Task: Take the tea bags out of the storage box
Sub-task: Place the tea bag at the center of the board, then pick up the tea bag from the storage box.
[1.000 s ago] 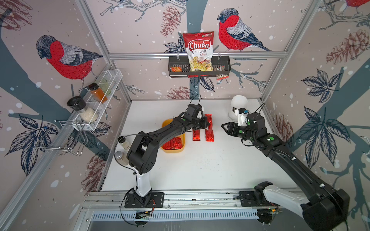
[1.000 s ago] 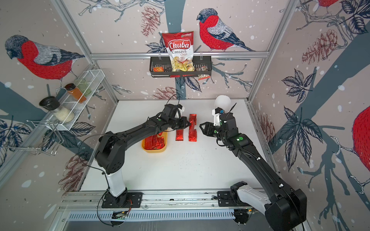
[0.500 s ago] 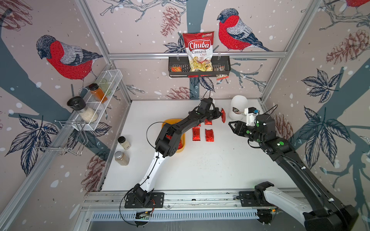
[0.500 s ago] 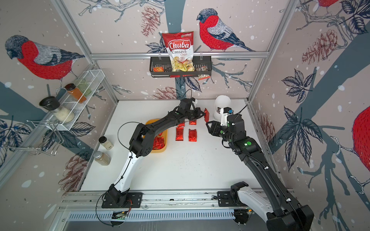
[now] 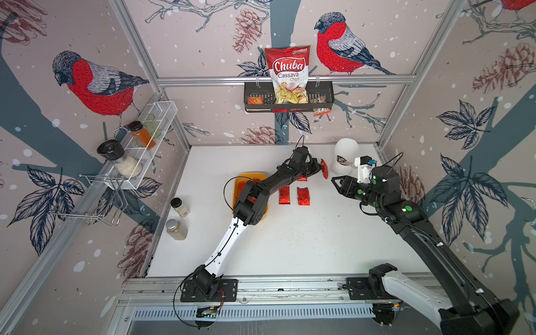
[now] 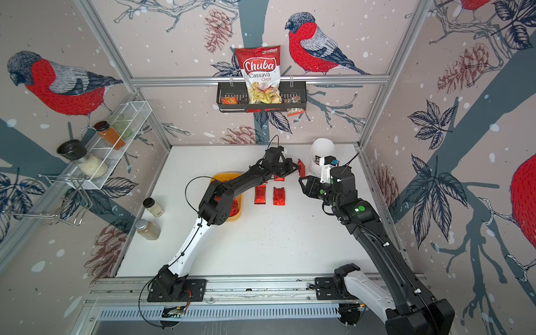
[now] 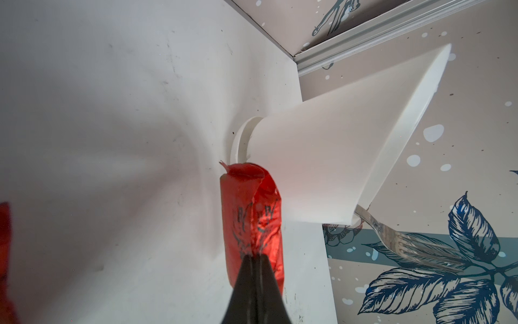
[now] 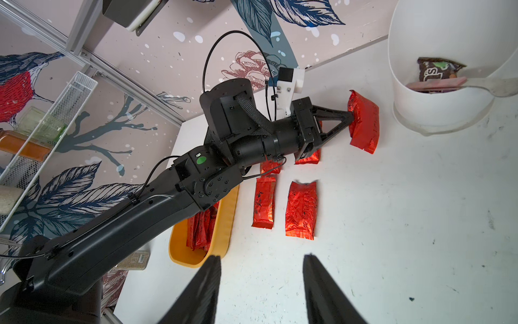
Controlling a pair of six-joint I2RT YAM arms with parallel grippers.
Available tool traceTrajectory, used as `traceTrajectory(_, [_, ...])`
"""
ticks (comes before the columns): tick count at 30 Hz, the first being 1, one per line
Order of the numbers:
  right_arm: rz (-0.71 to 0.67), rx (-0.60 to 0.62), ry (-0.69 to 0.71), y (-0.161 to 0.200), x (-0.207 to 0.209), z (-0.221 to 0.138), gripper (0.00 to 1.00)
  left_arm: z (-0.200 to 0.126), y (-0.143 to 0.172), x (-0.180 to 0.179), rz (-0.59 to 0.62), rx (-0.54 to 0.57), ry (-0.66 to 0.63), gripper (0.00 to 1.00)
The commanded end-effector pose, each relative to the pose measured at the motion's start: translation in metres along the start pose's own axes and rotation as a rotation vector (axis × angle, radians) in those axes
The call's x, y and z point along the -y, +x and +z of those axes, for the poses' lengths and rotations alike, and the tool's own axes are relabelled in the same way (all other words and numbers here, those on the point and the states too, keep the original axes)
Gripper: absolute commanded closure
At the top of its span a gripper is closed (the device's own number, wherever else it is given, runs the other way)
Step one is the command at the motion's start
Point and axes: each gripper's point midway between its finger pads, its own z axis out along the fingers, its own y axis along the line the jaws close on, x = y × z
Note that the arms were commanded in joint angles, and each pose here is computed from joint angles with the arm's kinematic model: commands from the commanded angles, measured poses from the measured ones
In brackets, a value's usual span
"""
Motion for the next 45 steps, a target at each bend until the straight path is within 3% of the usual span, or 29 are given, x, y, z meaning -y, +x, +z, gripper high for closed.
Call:
traceTrajectory(1, [-0.004, -0.004, -0.012, 0.001, -0.002, -0.001, 0.47, 0.000, -0.006, -0.010, -0.003, 0.028, -0.018, 1.00])
traceTrajectory(12, [-0.003, -0.001, -0.016, 0.001, -0.002, -0.004, 0.47, 0.004, 0.002, -0.032, -0.018, 0.003, -0.079, 1.00])
traceTrajectory(14, [-0.002, 0.000, -0.018, 0.001, -0.002, -0.004, 0.47, -0.002, -0.002, -0.030, -0.003, 0.015, -0.107, 0.91])
traceTrajectory(16, [0.000, -0.003, -0.022, 0.002, -0.002, -0.004, 0.47, -0.010, -0.008, -0.028, 0.015, 0.036, -0.149, 0.73])
traceTrajectory(18, [0.002, -0.004, -0.024, 0.003, -0.002, -0.003, 0.47, -0.021, -0.015, -0.023, 0.034, 0.056, -0.186, 0.65])
traceTrajectory(21, [0.006, -0.005, -0.027, 0.004, -0.002, -0.003, 0.47, -0.038, -0.026, -0.016, 0.061, 0.080, -0.243, 0.57])
traceTrajectory(26, [0.015, -0.004, -0.038, 0.005, -0.003, -0.001, 0.46, -0.069, -0.034, 0.010, 0.121, 0.106, -0.286, 0.57])
traceTrajectory(31, [0.021, -0.043, -0.072, 0.013, -0.012, 0.014, 0.46, -0.117, -0.035, 0.051, 0.239, 0.135, -0.333, 0.58])
traceTrajectory(35, [-0.007, -0.092, -0.113, 0.028, -0.034, 0.036, 0.46, -0.168, -0.030, 0.046, 0.286, 0.143, -0.410, 0.59])
traceTrajectory(45, [-0.083, -0.263, -0.228, 0.080, -0.107, 0.117, 0.48, -0.307, -0.017, -0.044, 0.208, 0.164, -0.630, 0.63])
